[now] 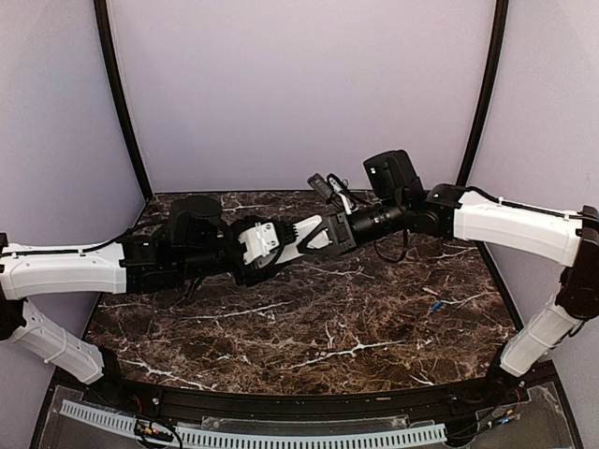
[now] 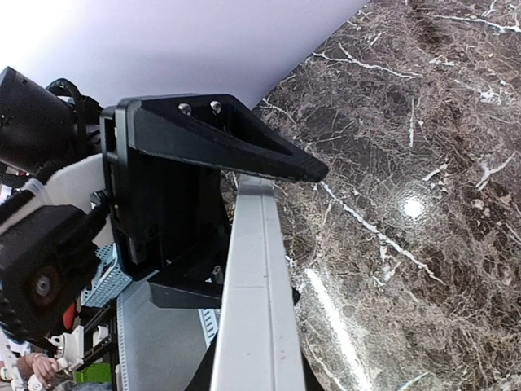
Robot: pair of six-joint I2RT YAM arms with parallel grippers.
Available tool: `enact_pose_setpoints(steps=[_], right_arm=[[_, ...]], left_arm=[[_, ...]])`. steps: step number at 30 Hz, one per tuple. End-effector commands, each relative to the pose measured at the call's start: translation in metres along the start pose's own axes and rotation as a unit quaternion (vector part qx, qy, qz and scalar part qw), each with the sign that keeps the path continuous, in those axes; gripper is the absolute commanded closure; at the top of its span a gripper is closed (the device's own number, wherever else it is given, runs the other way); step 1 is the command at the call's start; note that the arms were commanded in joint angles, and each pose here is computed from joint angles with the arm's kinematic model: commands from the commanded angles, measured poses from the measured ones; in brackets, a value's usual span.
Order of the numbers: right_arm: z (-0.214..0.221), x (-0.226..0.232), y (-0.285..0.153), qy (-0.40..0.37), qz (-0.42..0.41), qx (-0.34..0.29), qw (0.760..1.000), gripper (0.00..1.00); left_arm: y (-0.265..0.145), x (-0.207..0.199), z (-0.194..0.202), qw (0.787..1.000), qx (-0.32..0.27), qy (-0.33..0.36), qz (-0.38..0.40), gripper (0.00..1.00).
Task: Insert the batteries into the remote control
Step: Pass from the right arm to the left, then remove the battery cover from the remote control.
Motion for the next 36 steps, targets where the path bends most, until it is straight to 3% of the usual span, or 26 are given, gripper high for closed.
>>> enact_pose_setpoints(steps=[1,4,10,11,13,15,17,22,26,30,34,36], right_arm=[[-0.020,0.017,-0.005,0.001,-0.042,-0.028,0.999,1.00],[-0.020,0.018,-0.004,0.005,-0.049,-0.027,0.998,1.00],[-0.019,0.011,-0.007,0.002,-0.030,-0.027,0.999,0.99],[-0.020,0.009,-0.010,0.000,-0.023,-0.029,0.999,0.92],[-0.022,0.004,-0.018,-0.007,-0.004,-0.034,0.999,0.75],[-0.023,-0.002,-0.024,-0.012,0.017,-0.037,0.999,0.60],[-0.023,-0.007,-0.028,-0.020,0.034,-0.036,0.999,0.51],[-0.022,-0.011,-0.024,-0.027,0.034,-0.032,0.999,0.41],[-0.019,-0.010,-0.016,-0.026,0.009,-0.027,0.999,0.26],[-0.016,-0.011,-0.009,-0.025,0.006,-0.022,0.999,0.33],[-0.014,-0.018,-0.012,-0.023,0.038,-0.022,0.999,0.60],[-0.015,-0.021,-0.016,-0.022,0.050,-0.024,0.998,0.67]], left_arm=[[0.000,0.004,-0.007,1.000,-0.010,-0.001,-0.009,0.35],[0.001,0.003,-0.006,1.000,-0.009,-0.003,-0.006,0.37],[-0.006,0.006,-0.013,1.000,-0.021,-0.012,-0.006,0.78],[-0.007,0.005,-0.014,1.000,-0.023,-0.015,-0.002,0.89],[-0.009,0.004,-0.015,0.999,-0.025,-0.020,0.004,0.99],[-0.011,0.001,-0.012,0.999,-0.016,-0.023,0.016,1.00],[-0.011,-0.001,-0.010,0.999,-0.008,-0.025,0.027,1.00],[-0.010,-0.001,-0.010,0.999,-0.001,-0.031,0.027,1.00],[-0.007,0.001,-0.012,0.999,0.000,-0.037,0.021,1.00],[-0.003,0.001,-0.010,0.999,0.007,-0.038,0.021,1.00],[-0.004,0.000,-0.009,0.999,0.009,-0.039,0.023,1.00],[-0.005,0.001,-0.008,0.999,0.010,-0.037,0.021,1.00]])
Point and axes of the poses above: each gripper's point midway between its finger pads, its own y axis out along the fingers, its own x axis along the line the jaws close on, z = x × y, the point moved 5 cm from there along -y, back along the fingers, and after that the axes turned 4 degrees about -y, right-handed, at the moved point
